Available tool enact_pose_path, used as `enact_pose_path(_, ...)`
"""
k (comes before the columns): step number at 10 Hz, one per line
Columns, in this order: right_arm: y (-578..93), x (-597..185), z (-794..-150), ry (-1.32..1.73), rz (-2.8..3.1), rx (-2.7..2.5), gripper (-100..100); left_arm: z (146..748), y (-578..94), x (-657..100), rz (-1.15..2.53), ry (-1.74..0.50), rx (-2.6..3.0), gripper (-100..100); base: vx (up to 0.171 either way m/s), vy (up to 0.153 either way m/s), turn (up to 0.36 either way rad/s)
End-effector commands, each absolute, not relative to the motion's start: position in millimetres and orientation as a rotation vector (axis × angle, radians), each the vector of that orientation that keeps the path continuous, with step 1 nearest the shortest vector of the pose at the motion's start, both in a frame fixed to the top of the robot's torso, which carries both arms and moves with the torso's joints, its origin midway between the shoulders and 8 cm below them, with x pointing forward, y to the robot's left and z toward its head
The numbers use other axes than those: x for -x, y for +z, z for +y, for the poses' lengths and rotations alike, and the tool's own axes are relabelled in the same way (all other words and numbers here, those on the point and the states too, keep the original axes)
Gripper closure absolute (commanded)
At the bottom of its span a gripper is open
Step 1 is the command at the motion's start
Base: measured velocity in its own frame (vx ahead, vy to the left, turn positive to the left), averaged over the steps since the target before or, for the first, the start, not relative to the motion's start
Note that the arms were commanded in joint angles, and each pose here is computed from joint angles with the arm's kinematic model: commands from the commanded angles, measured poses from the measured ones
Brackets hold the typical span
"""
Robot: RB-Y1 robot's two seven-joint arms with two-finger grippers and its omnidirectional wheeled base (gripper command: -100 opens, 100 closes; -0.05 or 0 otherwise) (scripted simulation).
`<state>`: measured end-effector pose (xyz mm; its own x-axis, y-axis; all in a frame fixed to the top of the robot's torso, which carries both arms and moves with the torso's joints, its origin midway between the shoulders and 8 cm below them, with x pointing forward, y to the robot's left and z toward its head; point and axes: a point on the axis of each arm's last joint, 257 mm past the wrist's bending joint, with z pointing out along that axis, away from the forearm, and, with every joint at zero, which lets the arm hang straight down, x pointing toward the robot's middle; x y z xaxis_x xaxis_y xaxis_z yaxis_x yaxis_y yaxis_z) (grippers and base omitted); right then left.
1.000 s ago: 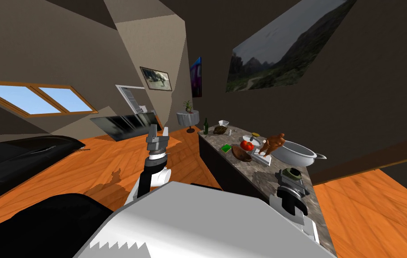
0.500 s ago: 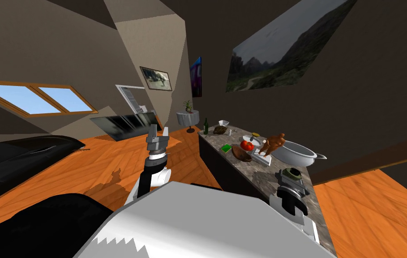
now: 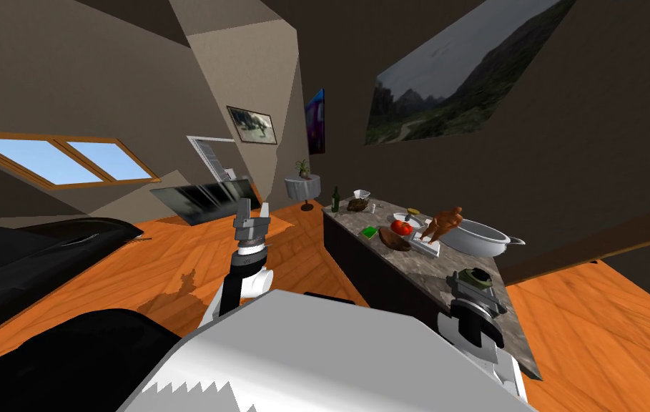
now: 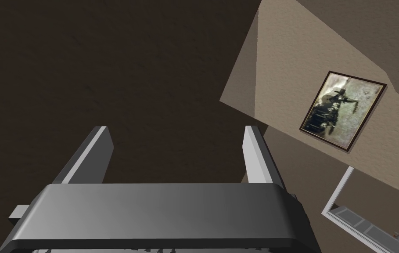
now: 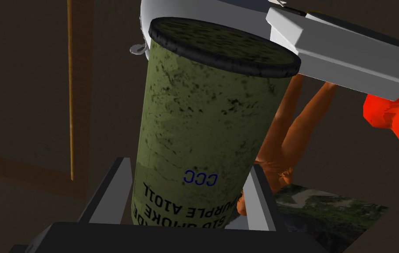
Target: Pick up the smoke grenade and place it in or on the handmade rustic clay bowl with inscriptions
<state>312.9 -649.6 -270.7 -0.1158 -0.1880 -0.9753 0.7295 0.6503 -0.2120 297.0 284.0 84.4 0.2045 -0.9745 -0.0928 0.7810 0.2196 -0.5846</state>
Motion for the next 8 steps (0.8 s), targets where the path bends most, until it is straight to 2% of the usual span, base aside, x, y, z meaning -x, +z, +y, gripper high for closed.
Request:
enact_pose_path(1,-254,-310,-667,-0.86,1.474,-0.461,100,284,84,-297,0.5,-1.286,0.463,0,-0.168,0.254,-0.021)
enact_pose_path(4,-220,-314,-691,-0.89,1.421,-0.465,100,284,84,-297,0.5,-1.286,0.463,0,-0.1,0.231,-0.021)
enact_pose_path(6,-201,-318,-702,-0.894,1.384,-0.487,100,284,84,-297,0.5,-1.286,0.463,0,-0.029,0.131,0.005)
enact_pose_path(8,-177,-327,-712,-0.883,1.33,-0.534,100,284,84,-297,0.501,-1.286,0.463,0,0.041,0.073,0.021)
